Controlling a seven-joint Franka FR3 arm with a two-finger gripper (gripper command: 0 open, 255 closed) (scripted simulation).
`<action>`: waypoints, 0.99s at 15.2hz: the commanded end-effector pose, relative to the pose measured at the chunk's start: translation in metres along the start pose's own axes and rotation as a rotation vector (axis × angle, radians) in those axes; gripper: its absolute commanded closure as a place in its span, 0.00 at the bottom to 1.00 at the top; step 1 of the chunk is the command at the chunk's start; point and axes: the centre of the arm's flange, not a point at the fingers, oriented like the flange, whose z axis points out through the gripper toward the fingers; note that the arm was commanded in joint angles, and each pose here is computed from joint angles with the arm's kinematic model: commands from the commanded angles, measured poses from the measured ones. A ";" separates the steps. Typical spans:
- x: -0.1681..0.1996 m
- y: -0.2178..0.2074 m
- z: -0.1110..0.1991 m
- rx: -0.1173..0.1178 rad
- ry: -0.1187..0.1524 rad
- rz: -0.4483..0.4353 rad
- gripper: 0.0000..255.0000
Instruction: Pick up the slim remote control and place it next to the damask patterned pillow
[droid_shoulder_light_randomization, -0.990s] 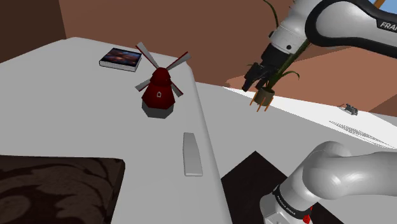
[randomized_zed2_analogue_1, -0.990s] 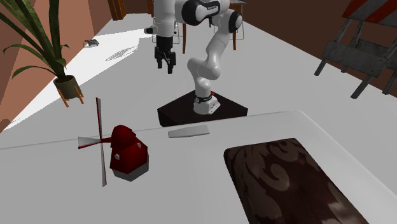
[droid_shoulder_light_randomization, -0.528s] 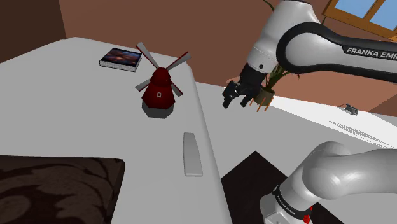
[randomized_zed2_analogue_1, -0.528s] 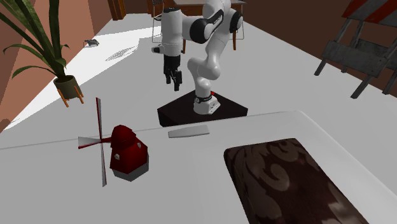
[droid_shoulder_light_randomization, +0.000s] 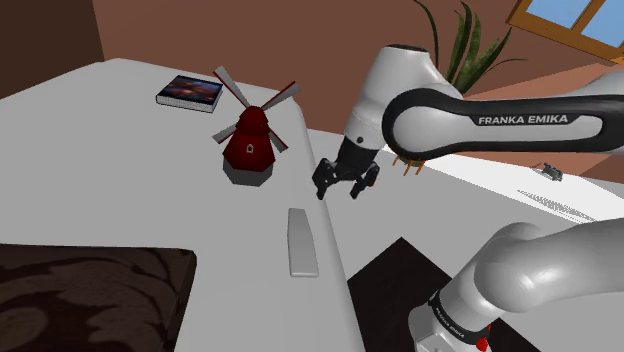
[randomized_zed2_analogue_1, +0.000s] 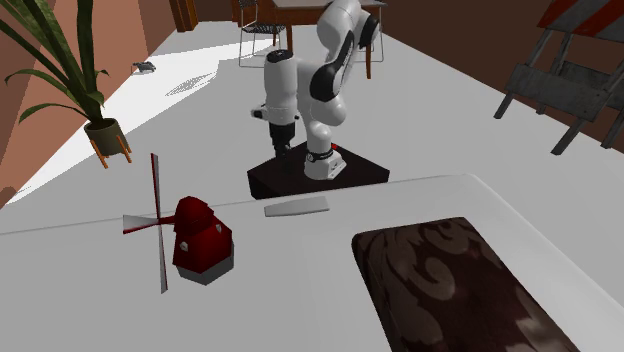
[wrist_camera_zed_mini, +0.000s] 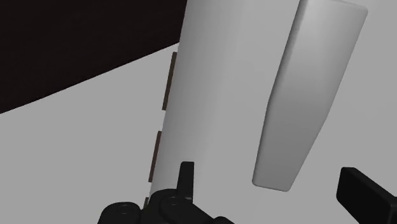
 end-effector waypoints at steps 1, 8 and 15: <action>-0.006 -0.019 0.023 -0.007 -0.013 0.048 0.00; -0.008 -0.072 0.085 -0.032 -0.053 0.183 0.00; -0.010 -0.071 0.125 -0.032 -0.053 0.183 0.00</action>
